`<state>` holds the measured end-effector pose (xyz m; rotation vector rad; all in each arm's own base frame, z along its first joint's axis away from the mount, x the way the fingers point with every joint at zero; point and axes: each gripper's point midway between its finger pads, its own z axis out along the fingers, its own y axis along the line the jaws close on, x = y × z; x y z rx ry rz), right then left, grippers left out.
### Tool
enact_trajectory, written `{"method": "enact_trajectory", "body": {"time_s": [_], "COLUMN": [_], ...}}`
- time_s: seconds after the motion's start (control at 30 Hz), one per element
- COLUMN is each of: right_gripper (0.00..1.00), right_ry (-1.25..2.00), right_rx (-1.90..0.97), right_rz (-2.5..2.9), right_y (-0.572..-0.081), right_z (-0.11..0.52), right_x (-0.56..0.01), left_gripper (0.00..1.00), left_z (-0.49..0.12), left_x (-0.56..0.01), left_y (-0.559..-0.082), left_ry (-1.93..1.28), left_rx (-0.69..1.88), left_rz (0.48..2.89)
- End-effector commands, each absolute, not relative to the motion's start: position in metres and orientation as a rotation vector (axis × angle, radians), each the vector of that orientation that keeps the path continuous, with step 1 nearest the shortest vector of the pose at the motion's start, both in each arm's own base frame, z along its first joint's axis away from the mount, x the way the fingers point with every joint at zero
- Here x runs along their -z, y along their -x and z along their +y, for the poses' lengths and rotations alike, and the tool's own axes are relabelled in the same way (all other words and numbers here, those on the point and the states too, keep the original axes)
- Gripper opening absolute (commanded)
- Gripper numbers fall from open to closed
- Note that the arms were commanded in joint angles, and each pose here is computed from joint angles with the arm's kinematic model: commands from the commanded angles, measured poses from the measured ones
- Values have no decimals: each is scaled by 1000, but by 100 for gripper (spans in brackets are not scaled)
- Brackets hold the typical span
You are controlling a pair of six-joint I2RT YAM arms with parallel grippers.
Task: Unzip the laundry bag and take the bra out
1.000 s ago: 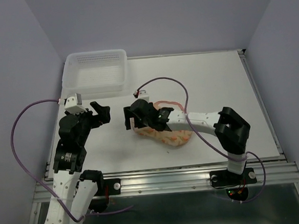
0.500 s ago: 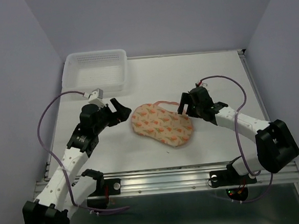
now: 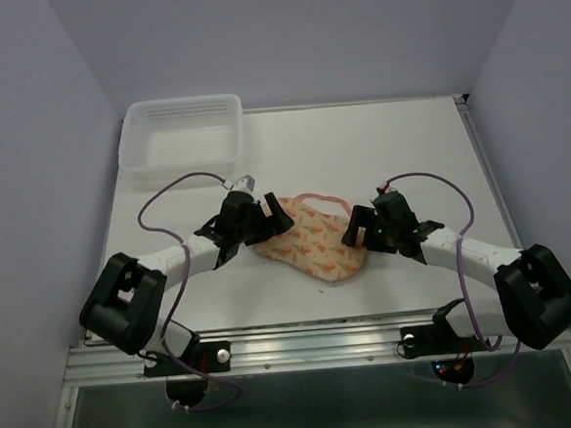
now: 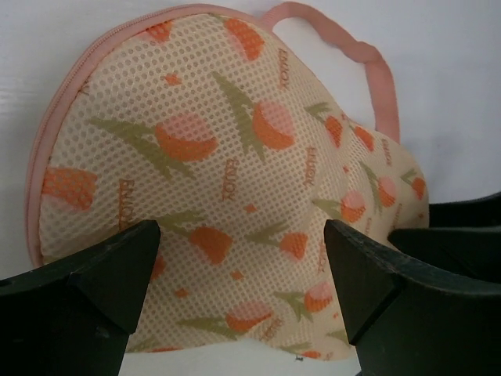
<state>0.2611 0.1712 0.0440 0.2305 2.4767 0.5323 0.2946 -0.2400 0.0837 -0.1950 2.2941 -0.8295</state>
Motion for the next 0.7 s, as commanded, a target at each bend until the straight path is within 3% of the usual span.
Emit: {"method": "enact_trajectory", "body": {"time_s": [0.0, 0.33, 0.53, 0.67], "right_gripper": [94, 95, 95, 96], "right_ry": [-208, -177, -171, -169], "right_rx": [-710, -757, -756, -763], "right_rz": [2416, 2391, 2360, 2343], "right_y": [-263, -265, -272, -277], "right_z": [193, 200, 201, 204], "right_x": [-57, -58, -66, -71], "left_gripper": [99, 99, 99, 99], "left_z": [-264, -283, -258, -238], "left_x": [-102, -110, -141, -127], "left_y": [-331, -383, -351, -317], "left_ry": [193, 148, 224, 324], "left_rx": [874, 782, 805, 818], "left_rz": [2196, 2184, 2116, 2124]}}
